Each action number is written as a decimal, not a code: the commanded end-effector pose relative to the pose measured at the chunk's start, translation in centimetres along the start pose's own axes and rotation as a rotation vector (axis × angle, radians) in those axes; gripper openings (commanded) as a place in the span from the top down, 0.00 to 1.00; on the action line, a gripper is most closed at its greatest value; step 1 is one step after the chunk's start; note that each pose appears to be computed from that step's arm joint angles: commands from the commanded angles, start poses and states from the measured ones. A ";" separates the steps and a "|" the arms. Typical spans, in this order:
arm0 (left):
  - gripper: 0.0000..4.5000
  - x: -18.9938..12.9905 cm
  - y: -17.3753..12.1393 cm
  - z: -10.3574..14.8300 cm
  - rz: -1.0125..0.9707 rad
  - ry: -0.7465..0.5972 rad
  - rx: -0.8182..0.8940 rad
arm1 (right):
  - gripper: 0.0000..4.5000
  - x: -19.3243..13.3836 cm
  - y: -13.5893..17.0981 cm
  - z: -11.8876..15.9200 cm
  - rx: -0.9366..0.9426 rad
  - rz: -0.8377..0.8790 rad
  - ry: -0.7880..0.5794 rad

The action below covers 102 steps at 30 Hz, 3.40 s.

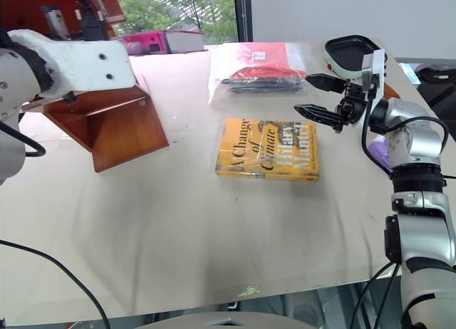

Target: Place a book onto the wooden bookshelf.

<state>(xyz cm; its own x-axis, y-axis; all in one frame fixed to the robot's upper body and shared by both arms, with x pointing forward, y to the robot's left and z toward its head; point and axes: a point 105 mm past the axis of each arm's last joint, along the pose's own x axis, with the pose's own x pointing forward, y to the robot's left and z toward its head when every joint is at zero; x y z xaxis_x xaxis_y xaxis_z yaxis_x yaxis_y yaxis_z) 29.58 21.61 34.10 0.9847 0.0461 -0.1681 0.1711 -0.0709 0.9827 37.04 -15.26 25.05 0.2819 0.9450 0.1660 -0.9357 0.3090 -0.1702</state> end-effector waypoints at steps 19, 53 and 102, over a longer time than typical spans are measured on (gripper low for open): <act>0.86 -6.3 0.8 -5.0 0.021 0.356 -0.083 | 0.00 2.6 0.2 4.0 0.170 0.255 -0.265; 0.38 -2.8 -1.8 -6.7 0.007 0.445 -0.127 | 0.00 1.0 0.2 3.2 0.096 0.185 -0.246; 0.02 -4.3 -24.5 3.3 -0.242 -0.149 -1.470 | 0.00 -10.0 7.5 -10.1 0.119 -0.346 0.245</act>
<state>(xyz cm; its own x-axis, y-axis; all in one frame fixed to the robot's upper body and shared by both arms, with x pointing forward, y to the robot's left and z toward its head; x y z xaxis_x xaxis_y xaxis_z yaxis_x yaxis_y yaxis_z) 20.82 20.00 9.89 0.9141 -0.1864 -0.3601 0.2380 0.9657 0.1042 29.57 -21.06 11.12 0.5617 0.8258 -0.0510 -0.8224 0.5640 0.0741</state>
